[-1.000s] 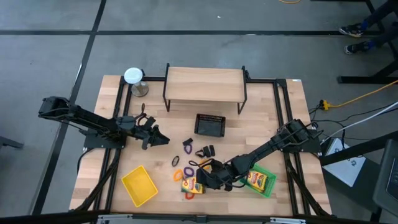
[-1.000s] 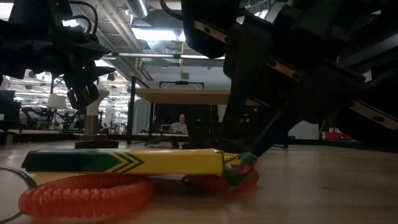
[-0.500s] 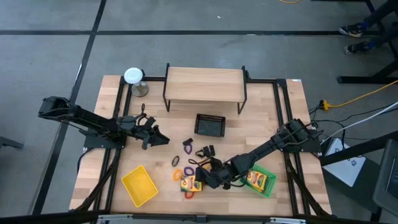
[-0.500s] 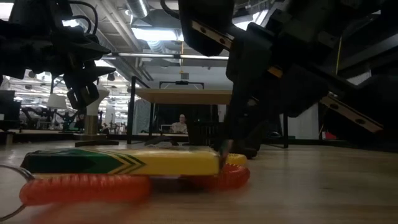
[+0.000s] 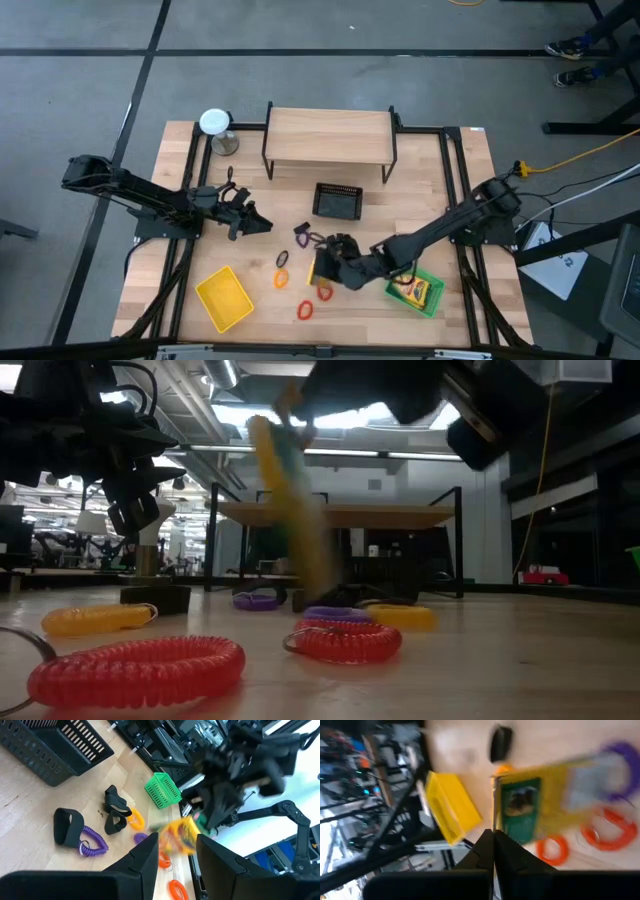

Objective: Pick & Place Office Desk Supplies
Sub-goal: Stack the crayon box on top of the crayon box in the green basket

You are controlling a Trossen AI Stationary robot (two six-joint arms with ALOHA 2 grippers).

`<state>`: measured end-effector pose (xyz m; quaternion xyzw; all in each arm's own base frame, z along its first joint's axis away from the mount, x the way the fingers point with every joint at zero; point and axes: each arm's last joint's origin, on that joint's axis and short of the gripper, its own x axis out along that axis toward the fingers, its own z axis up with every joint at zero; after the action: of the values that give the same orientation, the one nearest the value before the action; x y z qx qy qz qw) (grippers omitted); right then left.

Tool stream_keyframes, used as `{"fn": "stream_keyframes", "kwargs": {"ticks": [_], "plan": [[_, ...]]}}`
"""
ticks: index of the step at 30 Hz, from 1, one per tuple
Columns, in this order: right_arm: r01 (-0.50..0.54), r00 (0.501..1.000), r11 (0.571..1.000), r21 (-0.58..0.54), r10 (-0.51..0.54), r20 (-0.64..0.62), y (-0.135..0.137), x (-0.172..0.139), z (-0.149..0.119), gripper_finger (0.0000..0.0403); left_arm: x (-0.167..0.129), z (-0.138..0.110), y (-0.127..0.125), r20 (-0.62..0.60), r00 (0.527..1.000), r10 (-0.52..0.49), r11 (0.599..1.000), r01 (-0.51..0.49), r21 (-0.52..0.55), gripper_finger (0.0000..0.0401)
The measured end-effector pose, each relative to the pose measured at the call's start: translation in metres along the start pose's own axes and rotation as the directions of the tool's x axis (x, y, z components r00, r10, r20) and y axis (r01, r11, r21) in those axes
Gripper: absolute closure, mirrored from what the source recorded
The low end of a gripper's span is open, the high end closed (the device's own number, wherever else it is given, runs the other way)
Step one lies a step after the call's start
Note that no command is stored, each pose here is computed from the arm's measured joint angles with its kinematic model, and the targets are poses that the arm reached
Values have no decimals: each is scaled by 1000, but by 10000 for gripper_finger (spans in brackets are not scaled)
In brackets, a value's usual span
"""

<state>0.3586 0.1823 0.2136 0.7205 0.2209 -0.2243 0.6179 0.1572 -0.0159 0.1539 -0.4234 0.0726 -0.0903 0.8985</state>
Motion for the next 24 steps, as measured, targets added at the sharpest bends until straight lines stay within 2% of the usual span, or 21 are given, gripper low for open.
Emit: {"fn": "stream_keyframes", "kwargs": {"ticks": [8,15,19,24], "plan": [[-170,966,983,-74,181,184,37,-38,21,402,0,0,0,2,1000,2,1000,-2,1,272],[-198,913,967,-161,241,329,58,-77,43,403,0,0,0,4,1000,3,1000,-3,1,272],[-216,873,957,-194,278,401,63,-105,47,403,0,0,0,5,1000,4,1000,-4,-4,272],[-281,786,922,-265,380,488,65,-147,35,403,0,0,0,5,1000,4,1000,-4,-8,272]]}}
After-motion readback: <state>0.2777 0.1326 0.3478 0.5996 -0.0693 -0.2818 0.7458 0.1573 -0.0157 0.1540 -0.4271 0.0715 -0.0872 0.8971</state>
